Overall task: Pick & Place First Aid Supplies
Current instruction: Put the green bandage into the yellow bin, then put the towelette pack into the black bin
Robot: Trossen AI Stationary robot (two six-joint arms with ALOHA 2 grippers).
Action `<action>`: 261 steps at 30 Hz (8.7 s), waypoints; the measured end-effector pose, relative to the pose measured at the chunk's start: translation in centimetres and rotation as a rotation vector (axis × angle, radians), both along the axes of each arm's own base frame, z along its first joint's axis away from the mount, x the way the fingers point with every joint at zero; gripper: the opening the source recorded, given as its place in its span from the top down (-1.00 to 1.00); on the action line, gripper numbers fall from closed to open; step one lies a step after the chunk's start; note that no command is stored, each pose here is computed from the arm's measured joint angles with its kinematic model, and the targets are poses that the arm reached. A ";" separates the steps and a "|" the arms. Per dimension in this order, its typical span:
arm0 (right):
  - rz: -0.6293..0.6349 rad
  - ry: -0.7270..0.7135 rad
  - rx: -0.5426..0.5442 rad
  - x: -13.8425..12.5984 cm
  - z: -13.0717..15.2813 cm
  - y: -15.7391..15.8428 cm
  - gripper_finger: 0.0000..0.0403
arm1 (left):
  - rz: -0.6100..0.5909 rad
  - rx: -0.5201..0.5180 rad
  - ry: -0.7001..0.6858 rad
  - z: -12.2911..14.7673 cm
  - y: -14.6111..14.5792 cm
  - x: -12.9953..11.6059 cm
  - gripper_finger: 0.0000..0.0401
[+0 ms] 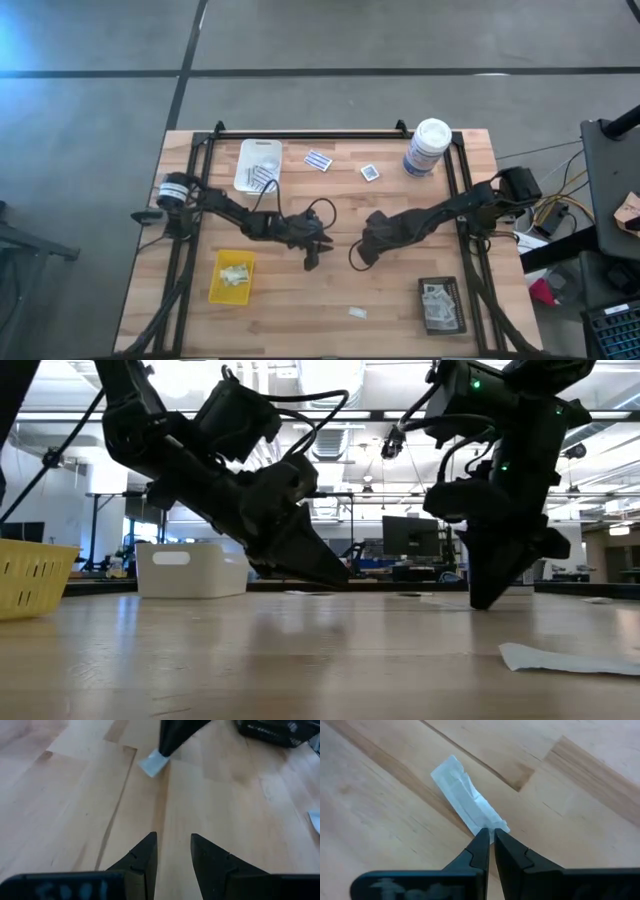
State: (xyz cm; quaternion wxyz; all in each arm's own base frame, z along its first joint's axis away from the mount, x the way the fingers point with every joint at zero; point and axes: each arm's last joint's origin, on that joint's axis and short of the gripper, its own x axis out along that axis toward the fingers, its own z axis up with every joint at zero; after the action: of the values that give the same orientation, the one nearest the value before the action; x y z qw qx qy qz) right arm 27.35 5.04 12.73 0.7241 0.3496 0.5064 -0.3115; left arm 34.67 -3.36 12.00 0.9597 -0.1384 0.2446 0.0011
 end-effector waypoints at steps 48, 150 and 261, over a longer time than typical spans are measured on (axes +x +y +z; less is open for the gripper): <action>0.082 -0.146 -0.097 2.3 -1.4 -0.5 0.87 | 0.300 -0.387 0.106 -0.5 2.4 3.8 0.03; 0.231 -0.128 -0.282 0.7 3.3 -1.4 0.66 | -0.157 -0.283 0.597 15.7 -5.1 -13.2 1.00; 0.570 0.122 -0.645 1.5 9.7 -16.2 0.70 | -0.109 0.166 -0.078 9.6 1.0 -7.7 0.43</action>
State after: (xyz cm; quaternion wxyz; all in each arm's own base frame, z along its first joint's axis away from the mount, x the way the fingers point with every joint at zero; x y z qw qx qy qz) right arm 28.88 -11.19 22.40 0.8222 -0.0676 0.5011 -0.2613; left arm 26.94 -2.33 21.56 0.9753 -0.0446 0.2133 -0.0364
